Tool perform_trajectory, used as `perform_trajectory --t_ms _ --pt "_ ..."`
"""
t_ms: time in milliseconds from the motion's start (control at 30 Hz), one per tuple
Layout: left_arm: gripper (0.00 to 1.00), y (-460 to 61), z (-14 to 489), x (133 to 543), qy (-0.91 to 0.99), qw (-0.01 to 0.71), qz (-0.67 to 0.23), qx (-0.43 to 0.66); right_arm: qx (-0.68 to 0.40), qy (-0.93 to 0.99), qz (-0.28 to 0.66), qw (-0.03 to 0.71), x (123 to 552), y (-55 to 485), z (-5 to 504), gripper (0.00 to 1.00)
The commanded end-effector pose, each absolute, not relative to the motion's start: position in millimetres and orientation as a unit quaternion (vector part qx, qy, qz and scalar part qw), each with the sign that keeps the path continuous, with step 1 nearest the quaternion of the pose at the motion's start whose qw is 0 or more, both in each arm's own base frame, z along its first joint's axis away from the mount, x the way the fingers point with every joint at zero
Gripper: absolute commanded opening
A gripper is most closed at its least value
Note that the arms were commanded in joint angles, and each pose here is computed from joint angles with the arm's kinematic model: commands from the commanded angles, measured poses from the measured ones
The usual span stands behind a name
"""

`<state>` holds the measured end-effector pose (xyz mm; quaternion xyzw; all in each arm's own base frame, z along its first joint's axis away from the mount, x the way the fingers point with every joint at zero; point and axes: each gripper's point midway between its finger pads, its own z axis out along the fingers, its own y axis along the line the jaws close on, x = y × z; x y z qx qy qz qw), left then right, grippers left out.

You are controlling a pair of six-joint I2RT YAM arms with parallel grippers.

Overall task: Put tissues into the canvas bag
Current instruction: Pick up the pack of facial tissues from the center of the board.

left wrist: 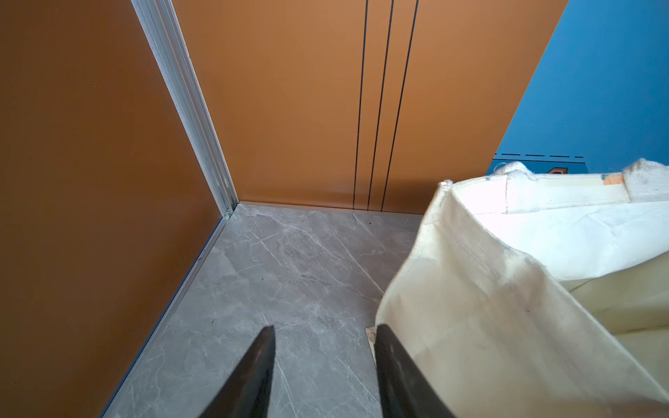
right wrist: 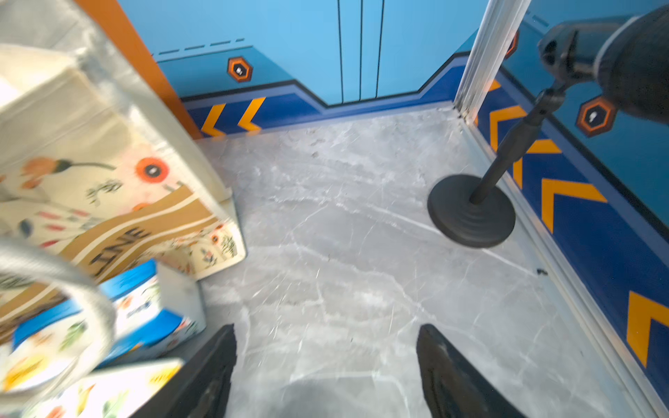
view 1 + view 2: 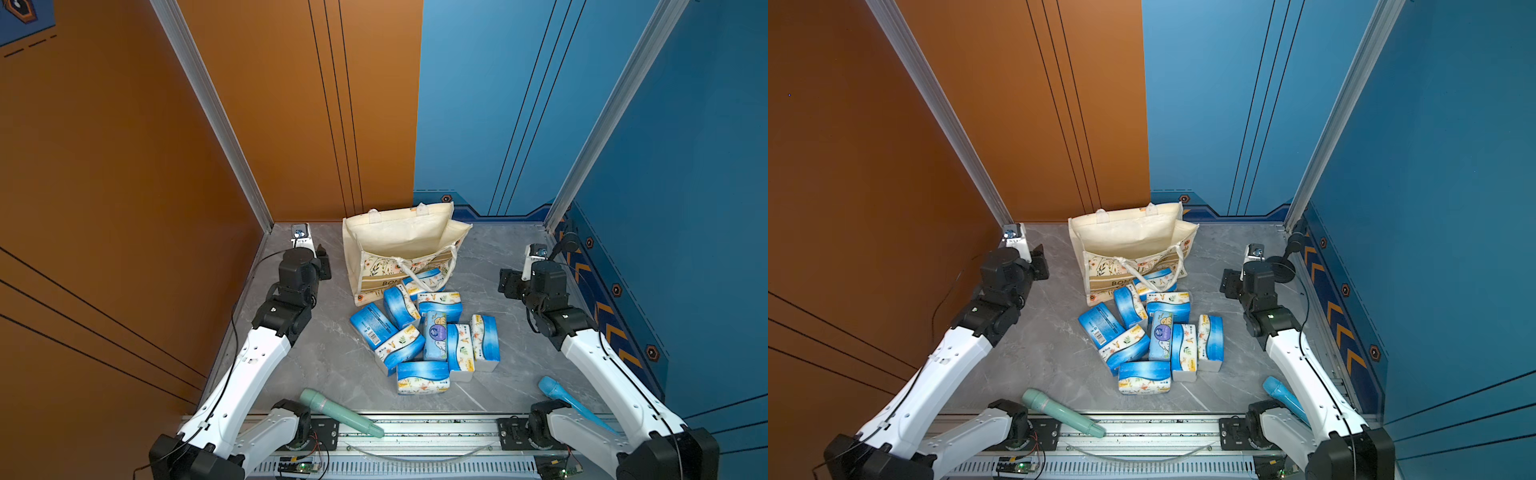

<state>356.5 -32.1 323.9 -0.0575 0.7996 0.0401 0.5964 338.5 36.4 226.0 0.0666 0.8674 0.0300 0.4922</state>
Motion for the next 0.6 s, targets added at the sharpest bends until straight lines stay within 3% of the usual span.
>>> perform_trajectory --t_ms 0,167,333,567 --pt "0.47 -37 306 331 0.851 0.524 0.02 -0.041 0.081 0.924 0.049 0.37 280 46 198 0.8" --pt "0.38 -38 316 313 0.852 0.521 -0.002 -0.046 0.071 0.944 0.062 0.315 235 69 194 0.79" --pt "0.46 -37 328 302 0.856 0.515 -0.005 -0.039 0.044 0.963 0.027 0.266 212 85 176 0.83" --pt "0.48 -50 332 303 0.864 0.502 -0.034 -0.024 0.045 0.971 -0.02 0.235 214 88 151 0.85"
